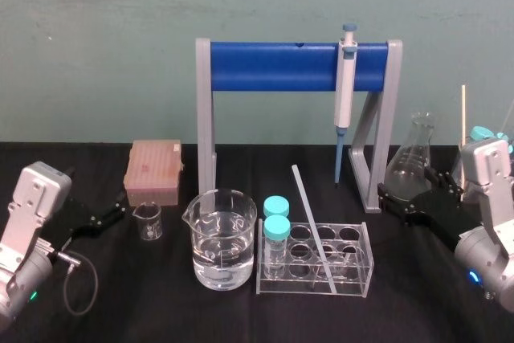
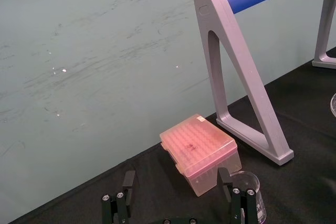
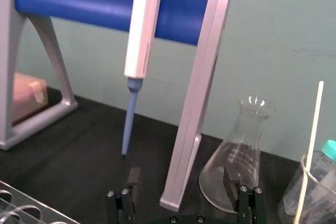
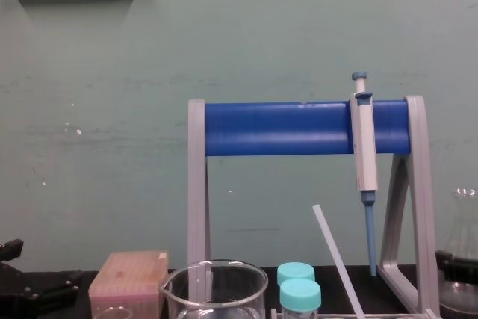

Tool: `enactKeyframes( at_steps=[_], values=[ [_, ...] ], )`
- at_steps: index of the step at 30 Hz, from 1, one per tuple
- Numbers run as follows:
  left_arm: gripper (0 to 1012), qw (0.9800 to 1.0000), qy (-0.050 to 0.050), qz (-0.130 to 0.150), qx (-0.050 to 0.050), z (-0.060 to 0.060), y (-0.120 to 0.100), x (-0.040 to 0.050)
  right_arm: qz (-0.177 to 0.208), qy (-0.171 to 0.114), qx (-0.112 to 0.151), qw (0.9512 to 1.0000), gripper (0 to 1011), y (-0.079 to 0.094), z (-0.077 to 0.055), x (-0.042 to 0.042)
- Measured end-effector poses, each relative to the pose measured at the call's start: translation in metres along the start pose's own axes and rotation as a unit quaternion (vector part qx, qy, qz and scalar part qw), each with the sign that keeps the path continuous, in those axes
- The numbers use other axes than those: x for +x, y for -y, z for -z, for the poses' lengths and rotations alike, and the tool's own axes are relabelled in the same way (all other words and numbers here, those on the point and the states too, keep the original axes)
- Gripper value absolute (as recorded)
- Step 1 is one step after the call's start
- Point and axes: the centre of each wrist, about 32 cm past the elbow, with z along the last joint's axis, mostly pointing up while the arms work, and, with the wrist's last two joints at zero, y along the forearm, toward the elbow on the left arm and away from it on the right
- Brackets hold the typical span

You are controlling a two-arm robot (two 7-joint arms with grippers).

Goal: Pick up the stirring rod with one hand, then place it down.

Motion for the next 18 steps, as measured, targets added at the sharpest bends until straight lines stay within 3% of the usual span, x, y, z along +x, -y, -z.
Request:
enactKeyframes(
  at_steps=[18],
  values=[
    [1000,1.0000,0.000,0.000,0.000,0.0000,0.0000,0.0000,0.001,0.000,0.000,1.0000,1000,-0.0005,0.0002,-0.0001]
  ],
)
